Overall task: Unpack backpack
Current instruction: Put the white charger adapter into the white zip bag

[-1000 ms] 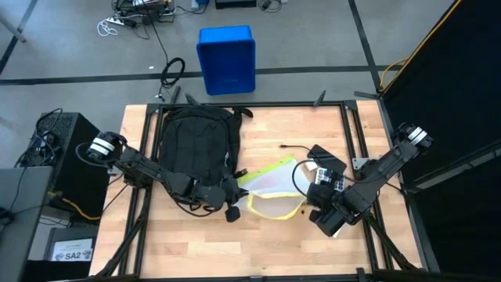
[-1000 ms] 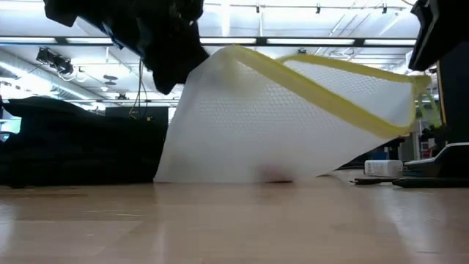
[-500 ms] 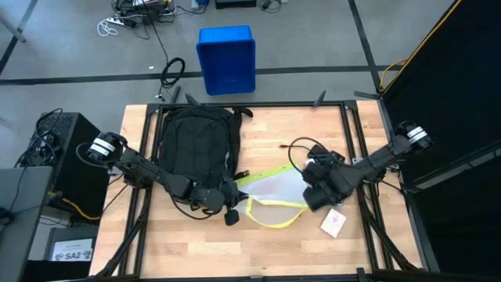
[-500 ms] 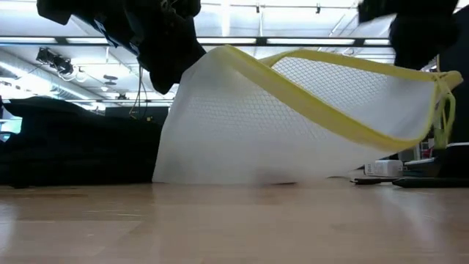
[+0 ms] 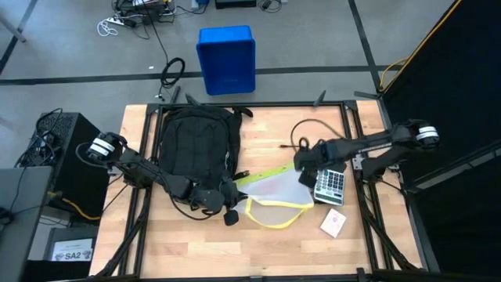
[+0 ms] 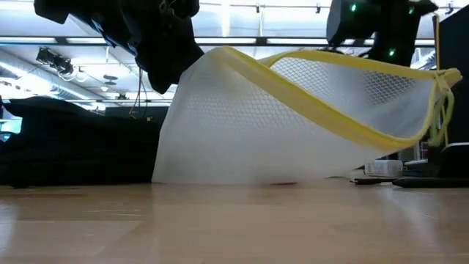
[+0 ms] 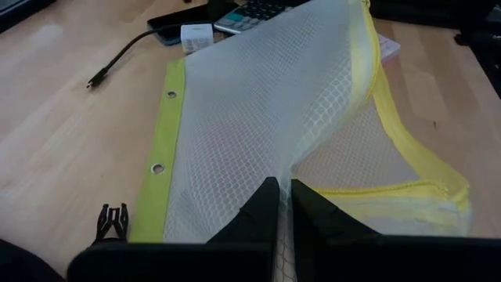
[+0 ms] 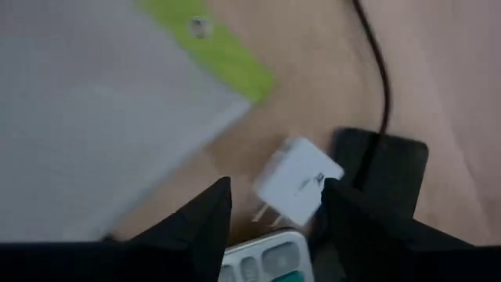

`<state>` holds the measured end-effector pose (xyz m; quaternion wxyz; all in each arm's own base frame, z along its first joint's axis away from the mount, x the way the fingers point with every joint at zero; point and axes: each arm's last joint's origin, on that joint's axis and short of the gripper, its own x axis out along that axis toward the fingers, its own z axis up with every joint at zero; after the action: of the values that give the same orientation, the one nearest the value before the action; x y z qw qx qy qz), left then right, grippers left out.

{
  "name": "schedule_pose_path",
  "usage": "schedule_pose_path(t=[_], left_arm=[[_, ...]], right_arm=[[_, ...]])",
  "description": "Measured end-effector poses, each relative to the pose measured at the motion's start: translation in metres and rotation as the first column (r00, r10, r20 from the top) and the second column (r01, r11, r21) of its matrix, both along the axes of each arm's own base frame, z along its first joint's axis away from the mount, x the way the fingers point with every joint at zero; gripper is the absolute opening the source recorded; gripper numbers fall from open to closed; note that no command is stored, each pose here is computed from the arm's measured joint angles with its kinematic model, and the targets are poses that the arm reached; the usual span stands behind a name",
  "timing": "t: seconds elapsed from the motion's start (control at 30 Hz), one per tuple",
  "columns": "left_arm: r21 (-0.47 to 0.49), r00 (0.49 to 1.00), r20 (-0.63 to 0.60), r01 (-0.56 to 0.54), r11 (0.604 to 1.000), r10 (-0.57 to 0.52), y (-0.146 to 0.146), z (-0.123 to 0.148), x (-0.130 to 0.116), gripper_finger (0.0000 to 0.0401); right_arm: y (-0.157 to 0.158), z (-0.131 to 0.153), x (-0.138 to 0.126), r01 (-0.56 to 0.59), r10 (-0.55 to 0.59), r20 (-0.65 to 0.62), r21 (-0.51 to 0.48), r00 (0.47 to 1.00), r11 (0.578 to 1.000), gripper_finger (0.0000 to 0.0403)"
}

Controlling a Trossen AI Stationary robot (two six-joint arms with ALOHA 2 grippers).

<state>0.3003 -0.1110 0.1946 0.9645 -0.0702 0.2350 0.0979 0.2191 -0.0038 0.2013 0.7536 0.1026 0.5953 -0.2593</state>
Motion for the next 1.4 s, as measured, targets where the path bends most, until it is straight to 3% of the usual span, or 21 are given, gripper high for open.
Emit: schedule_pose_path(t=[0.2, 0.3, 0.5, 0.63, 0.8, 1.0, 1.4], left_arm=[[0.018, 1.0, -0.004, 0.012, 1.0, -0.012, -0.001, 0.0, 0.0, 0.0], [0.018, 1.0, -0.004, 0.012, 1.0, -0.012, -0.001, 0.0, 0.0, 0.0], [0.015, 1.0, 0.0, 0.012, 1.0, -0.012, -0.001, 0.0, 0.0, 0.0], [0.012, 1.0, 0.006, 0.011, 1.0, -0.011, -0.001, 0.001, 0.0, 0.0], [0.011, 1.0, 0.006, 0.011, 1.0, -0.011, -0.001, 0.001, 0.0, 0.0], [0.011, 1.0, 0.005, 0.011, 1.0, -0.011, -0.001, 0.001, 0.0, 0.0], [0.011, 1.0, 0.004, 0.011, 1.0, -0.011, -0.001, 0.001, 0.0, 0.0]], right_arm=[[-0.027, -0.007, -0.018, 0.127, -0.134, 0.084, 0.085, 0.987, 0.988, 0.0191], [-0.032, -0.016, -0.022, 0.137, -0.148, 0.068, 0.148, 0.987, 0.98, 0.0217], [-0.033, -0.037, -0.023, 0.147, -0.153, 0.029, 0.163, 0.988, 0.976, 0.0272], [-0.032, -0.048, -0.02, 0.15, -0.153, 0.009, 0.163, 0.988, 0.975, 0.0285], [-0.034, -0.058, -0.015, 0.138, -0.136, -0.021, 0.15, 0.99, 0.979, 0.0252], [-0.034, -0.055, -0.013, 0.124, -0.124, -0.008, 0.155, 0.992, 0.98, 0.0147], [-0.027, -0.025, -0.011, 0.086, -0.095, 0.067, 0.125, 0.993, 0.988, 0.0144]])
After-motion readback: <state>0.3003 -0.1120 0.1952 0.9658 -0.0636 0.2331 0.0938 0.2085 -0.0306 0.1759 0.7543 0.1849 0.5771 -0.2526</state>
